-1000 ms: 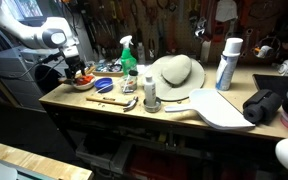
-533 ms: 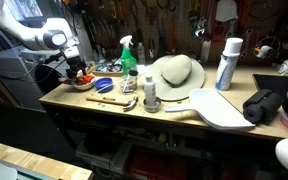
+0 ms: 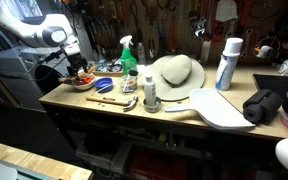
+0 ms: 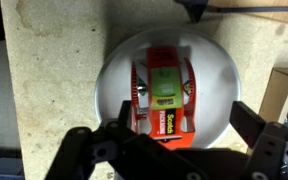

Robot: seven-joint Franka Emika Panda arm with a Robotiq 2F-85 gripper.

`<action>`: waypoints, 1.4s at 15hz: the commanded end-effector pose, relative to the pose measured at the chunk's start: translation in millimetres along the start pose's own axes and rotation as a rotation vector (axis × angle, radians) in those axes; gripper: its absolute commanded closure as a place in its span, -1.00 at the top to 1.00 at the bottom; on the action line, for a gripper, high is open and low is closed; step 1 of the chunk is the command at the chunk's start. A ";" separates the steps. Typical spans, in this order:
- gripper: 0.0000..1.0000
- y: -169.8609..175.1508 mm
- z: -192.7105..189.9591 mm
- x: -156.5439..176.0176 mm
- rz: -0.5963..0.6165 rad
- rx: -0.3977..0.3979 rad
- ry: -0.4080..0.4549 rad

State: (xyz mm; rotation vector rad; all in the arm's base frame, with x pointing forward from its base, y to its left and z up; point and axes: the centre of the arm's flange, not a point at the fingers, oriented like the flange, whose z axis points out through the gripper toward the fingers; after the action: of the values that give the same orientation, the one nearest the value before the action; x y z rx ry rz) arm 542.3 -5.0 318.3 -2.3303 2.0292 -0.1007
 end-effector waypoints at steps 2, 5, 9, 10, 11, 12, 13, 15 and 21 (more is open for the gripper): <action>1.00 10.2 12.5 -3.3 -0.018 -0.030 0.008; 1.00 12.9 15.9 -3.8 -0.028 -0.046 0.014; 1.00 14.2 26.3 -10.7 -0.040 -0.061 0.006; 1.00 15.3 29.3 -12.5 -0.042 -0.068 0.008; 0.96 16.4 31.9 -14.0 -0.045 -0.076 0.005; 0.47 16.7 34.3 -15.3 -0.047 -0.081 0.006; 0.46 16.7 36.0 -16.2 -0.049 -0.084 0.006; 0.31 15.7 34.7 -16.6 -0.047 -0.078 0.006; -0.20 16.2 -20.1 -3.4 -0.029 -0.008 -0.008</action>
State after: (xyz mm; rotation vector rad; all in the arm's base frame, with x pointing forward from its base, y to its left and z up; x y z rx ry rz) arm 534.9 5.8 300.0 -2.3957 2.0103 -0.0665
